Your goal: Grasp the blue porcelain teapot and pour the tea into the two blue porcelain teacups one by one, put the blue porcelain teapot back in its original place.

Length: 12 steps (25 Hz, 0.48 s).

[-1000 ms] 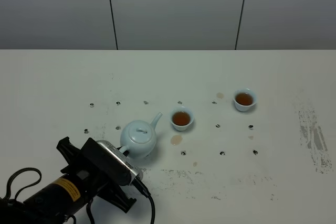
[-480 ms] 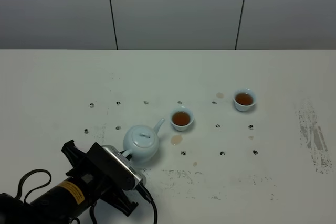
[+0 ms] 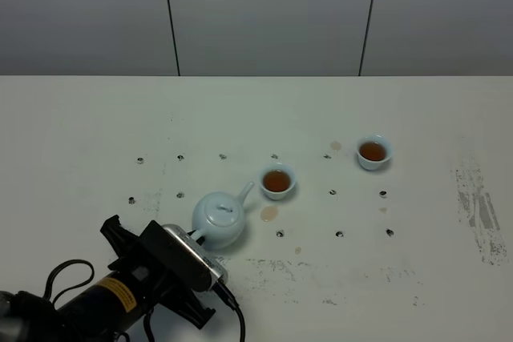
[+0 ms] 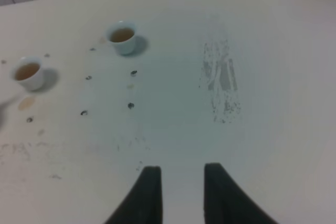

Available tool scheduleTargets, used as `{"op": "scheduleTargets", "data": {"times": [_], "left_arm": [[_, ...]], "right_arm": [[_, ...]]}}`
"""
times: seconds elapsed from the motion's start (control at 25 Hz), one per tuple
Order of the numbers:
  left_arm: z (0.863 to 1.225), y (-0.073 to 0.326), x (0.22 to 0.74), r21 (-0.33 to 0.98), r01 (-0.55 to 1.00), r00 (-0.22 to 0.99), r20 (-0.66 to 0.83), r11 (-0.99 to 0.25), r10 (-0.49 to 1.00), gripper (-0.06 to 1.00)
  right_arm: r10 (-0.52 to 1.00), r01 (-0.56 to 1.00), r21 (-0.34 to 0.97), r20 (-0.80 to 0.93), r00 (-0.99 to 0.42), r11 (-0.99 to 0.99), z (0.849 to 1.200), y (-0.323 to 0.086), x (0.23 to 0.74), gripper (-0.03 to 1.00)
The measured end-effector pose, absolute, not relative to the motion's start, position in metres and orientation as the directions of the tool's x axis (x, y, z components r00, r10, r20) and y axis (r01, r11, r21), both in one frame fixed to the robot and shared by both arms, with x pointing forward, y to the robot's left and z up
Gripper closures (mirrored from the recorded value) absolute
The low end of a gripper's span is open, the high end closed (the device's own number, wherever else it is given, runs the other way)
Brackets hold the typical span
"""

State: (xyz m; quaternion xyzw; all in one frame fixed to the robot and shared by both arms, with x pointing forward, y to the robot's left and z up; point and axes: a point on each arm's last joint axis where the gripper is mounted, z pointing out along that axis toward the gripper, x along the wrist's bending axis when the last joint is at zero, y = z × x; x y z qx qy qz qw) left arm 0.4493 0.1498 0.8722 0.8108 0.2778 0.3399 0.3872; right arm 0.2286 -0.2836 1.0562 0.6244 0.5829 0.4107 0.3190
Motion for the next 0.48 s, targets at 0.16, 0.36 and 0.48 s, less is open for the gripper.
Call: {"op": "scheduleTargets", "data": {"times": [0.16,0.36,0.48], "left_arm": [[0.8714,0.1490,0.4494,0.821,0.193,0.617,0.324,-0.537,0.717,0.84],[0.8648,0.1487,0.4496,0.820,0.195,0.619,0.323,-0.539,0.716,0.84],[0.8640,0.1485,0.4500,0.826,0.200,0.614,0.313,-0.527,0.724,0.84]], "right_arm": [[0.990,0.466,0.877,0.141,-0.017,-0.117,1.0562,-0.2836,0.2286,0.75],[0.990,0.466,0.877,0.141,-0.017,-0.117,1.0562,-0.2836,0.2286,0.75],[0.990,0.466,0.877,0.141,-0.017,-0.117,1.0562,-0.2836,0.2286,0.75]]}}
